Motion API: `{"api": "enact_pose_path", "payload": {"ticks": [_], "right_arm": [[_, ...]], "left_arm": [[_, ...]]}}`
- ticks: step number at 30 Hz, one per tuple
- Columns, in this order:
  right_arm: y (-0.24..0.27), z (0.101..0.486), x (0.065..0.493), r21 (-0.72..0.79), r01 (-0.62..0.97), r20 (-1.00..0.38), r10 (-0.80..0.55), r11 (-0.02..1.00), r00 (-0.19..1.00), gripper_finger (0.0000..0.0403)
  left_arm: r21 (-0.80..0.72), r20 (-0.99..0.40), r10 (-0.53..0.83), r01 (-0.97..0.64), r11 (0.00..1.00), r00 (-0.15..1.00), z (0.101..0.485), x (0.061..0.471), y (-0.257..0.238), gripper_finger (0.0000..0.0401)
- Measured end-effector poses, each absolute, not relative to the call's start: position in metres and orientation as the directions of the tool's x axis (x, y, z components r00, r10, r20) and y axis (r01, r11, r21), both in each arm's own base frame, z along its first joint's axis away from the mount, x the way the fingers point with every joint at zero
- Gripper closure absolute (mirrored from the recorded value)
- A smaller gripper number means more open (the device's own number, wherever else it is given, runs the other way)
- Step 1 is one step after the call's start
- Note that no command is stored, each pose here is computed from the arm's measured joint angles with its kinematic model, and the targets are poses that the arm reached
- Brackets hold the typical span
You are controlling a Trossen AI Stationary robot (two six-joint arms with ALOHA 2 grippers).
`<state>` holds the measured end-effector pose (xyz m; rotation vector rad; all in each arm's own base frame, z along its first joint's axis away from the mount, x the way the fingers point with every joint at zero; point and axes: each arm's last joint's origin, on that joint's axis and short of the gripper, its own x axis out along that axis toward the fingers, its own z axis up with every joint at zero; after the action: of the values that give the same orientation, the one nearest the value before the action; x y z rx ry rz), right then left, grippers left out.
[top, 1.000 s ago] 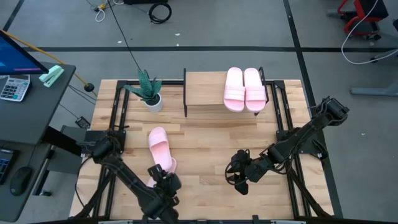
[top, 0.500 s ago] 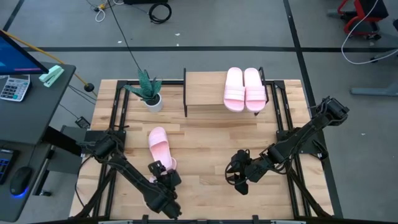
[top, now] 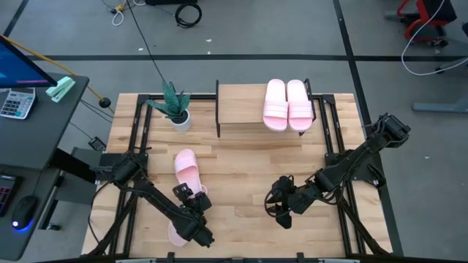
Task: Pick and place slides into the shelf
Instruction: Put the pink slipper on the shelf
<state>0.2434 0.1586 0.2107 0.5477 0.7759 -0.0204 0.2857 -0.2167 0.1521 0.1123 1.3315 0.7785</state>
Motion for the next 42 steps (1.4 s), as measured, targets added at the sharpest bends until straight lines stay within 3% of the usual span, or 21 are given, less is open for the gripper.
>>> {"api": "enact_pose_path", "payload": {"ticks": [11, 17, 26, 31, 36, 42], "right_arm": [[0.158, 0.211, 0.243, 0.473, 0.234, -0.669, 0.173, 0.850, 0.723, 0.0241], [0.158, 0.211, 0.243, 0.473, 0.236, -0.669, 0.172, 0.849, 0.723, 0.0241], [0.158, 0.210, 0.243, 0.465, 0.240, -0.674, 0.165, 0.852, 0.720, 0.0241], [0.158, 0.210, 0.243, 0.467, 0.245, -0.676, 0.164, 0.850, 0.719, 0.0241], [0.158, 0.210, 0.242, 0.469, 0.245, -0.676, 0.166, 0.849, 0.718, 0.0241], [0.158, 0.210, 0.242, 0.469, 0.245, -0.677, 0.168, 0.849, 0.717, 0.0241]], "left_arm": [[0.520, -0.803, 0.596, -0.470, 0.714, 0.017, 0.152, 0.284, -0.212, 0.0326], [0.596, -0.759, 0.650, -0.425, 0.681, -0.023, 0.180, 0.283, -0.215, 0.0326], [0.474, -0.790, 0.591, -0.448, 0.758, 0.165, 0.233, 0.296, -0.222, 0.0327], [0.445, -0.784, 0.559, -0.382, 0.810, 0.271, 0.266, 0.307, -0.222, 0.0328], [0.371, -0.763, 0.506, -0.368, 0.853, 0.403, 0.313, 0.320, -0.219, 0.0328], [0.279, -0.582, 0.532, -0.464, 0.841, 0.614, 0.390, 0.324, -0.203, 0.0328]]}}
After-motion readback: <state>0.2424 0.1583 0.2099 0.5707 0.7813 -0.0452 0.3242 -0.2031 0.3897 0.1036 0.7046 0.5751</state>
